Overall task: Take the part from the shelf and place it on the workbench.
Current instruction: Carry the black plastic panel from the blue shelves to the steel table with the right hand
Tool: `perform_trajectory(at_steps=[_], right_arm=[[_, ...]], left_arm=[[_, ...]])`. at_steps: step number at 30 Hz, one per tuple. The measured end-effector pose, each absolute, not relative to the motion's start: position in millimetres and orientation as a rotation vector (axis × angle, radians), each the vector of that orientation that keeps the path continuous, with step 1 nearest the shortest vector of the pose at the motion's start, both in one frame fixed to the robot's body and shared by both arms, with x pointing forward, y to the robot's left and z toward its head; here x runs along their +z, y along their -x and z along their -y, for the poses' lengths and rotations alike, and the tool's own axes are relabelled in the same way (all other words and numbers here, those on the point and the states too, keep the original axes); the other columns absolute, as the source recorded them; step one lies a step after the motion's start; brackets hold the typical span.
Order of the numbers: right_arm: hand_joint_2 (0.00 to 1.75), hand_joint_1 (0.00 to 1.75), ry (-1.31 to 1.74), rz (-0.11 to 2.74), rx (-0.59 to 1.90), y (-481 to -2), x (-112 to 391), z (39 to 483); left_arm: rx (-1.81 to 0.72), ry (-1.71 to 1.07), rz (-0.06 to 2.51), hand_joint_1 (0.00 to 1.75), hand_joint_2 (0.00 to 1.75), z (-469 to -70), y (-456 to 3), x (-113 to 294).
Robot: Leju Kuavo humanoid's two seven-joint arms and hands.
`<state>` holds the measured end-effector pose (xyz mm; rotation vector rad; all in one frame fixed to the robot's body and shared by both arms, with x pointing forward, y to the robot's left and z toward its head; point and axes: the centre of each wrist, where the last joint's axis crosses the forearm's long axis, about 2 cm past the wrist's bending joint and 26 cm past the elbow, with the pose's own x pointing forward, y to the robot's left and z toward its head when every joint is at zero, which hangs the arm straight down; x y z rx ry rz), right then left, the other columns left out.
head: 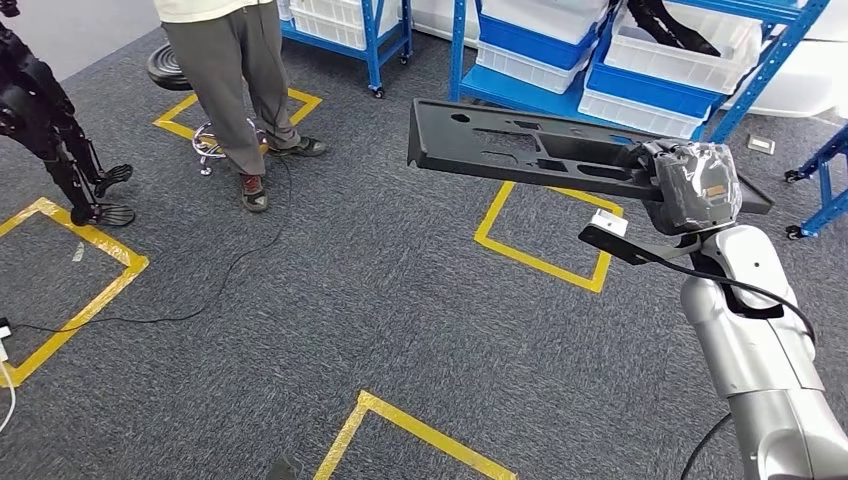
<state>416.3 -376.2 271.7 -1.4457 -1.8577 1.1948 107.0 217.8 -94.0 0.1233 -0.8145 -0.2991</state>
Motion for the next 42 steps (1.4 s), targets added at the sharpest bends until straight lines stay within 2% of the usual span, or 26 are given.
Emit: perform_trajectory(at_steps=[7,42], right_arm=[[1.75,1.69,1.426,1.88,1.195,-413.0,269.5,375.8],[1.75,1.69,1.391,1.92,1.233,-403.6,255.3,364.9]], left_arm=[[-0.316,-0.126,0.759,0.0,1.75,-221.6,-94.7,-97.4],[-0.321,-0.132,0.757,0.0,1.75,-226.9,-93.0,-98.4]])
